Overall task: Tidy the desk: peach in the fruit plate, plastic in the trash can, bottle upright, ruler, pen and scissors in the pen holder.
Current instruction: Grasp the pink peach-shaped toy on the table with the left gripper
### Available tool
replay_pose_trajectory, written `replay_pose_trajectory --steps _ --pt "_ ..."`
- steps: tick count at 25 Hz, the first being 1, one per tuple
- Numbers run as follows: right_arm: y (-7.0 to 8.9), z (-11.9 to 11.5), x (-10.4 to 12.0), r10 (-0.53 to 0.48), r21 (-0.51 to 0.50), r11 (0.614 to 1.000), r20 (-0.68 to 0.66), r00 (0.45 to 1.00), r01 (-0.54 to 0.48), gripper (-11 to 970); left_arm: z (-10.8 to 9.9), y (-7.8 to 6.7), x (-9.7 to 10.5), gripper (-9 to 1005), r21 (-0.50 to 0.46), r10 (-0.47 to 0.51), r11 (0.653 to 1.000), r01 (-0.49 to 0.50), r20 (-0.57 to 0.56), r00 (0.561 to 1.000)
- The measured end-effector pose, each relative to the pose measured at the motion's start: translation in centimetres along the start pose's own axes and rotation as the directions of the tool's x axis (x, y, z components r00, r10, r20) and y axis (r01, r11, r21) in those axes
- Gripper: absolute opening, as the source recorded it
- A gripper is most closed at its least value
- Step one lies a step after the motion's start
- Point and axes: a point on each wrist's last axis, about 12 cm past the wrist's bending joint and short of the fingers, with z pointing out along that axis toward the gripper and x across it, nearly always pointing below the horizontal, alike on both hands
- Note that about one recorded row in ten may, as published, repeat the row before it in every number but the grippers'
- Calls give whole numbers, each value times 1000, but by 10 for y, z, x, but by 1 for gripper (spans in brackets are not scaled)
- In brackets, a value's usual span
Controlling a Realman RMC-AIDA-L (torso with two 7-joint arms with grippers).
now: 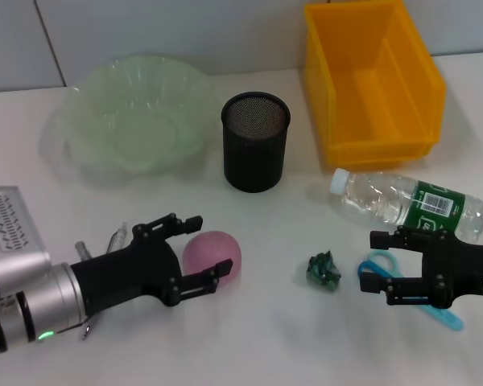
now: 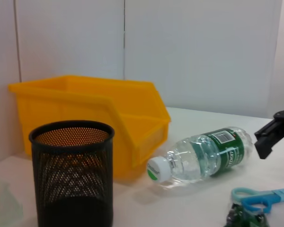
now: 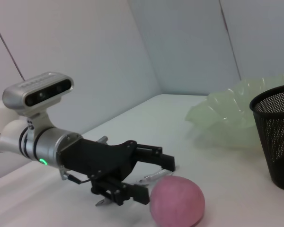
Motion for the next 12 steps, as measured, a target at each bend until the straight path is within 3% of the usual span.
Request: replay_pose_trajectory --steps 12 --pt "-1 -2 -1 -3 1 1000 -3 1000 3 841 13 4 -2 777 -4 12 1000 -12 -47 999"
